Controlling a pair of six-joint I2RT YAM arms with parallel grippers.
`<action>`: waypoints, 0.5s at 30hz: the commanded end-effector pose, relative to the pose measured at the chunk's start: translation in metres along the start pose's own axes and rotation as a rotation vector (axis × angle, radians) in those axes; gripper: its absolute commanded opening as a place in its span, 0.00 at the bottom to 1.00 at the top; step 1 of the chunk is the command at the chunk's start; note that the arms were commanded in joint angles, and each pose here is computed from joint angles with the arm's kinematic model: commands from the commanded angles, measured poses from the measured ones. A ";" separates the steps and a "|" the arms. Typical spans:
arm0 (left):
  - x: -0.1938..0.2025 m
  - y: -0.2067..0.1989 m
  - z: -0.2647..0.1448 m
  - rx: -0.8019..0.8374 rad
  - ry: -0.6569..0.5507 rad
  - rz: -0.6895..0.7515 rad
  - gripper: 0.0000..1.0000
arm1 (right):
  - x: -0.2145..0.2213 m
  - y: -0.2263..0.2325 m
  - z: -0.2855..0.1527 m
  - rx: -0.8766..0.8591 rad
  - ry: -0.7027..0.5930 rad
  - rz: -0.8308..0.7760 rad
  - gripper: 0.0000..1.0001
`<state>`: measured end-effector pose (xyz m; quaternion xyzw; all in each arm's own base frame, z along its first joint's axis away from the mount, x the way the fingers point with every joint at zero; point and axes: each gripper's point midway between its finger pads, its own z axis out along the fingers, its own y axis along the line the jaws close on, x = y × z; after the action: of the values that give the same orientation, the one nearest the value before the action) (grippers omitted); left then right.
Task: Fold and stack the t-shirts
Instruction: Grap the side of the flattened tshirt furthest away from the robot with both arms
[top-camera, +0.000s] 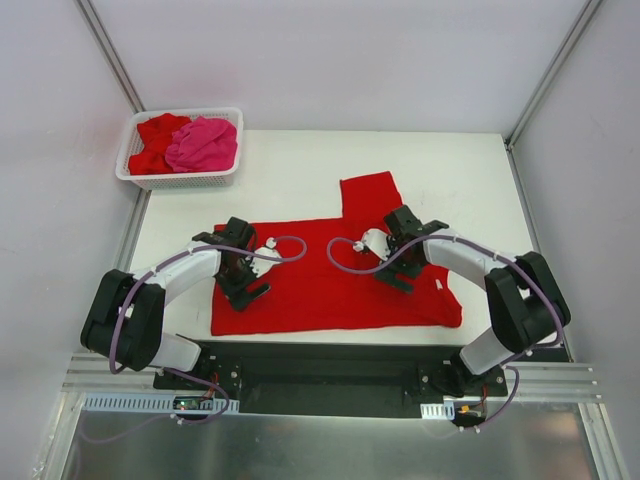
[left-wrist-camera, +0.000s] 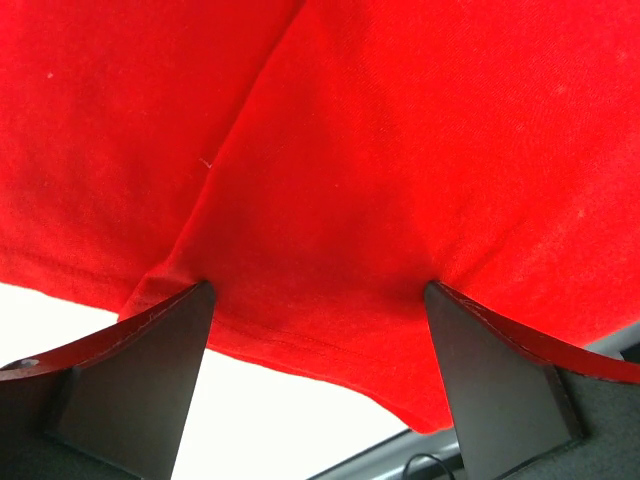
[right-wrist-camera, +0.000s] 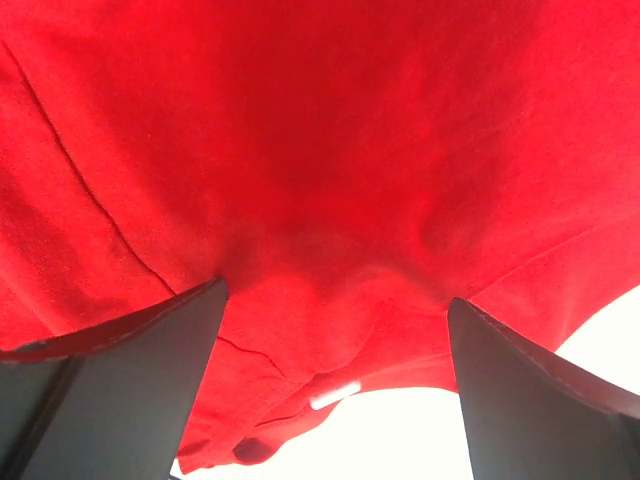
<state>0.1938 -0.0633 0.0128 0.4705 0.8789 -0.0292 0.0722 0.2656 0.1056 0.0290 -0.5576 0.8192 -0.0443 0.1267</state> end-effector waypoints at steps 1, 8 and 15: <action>0.044 -0.031 0.005 0.113 0.170 0.011 0.88 | 0.003 0.013 -0.010 -0.016 -0.010 0.018 0.96; 0.045 -0.026 0.003 0.092 0.180 0.018 0.88 | 0.007 0.028 -0.008 -0.037 0.001 0.001 0.96; 0.043 -0.019 0.000 0.058 0.189 0.010 0.88 | 0.009 0.049 -0.002 -0.060 0.010 -0.030 0.96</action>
<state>0.1806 -0.0536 0.0121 0.4711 0.8809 -0.0209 0.0400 0.2362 0.1128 0.0231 -0.5719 0.8111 -0.0362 0.1171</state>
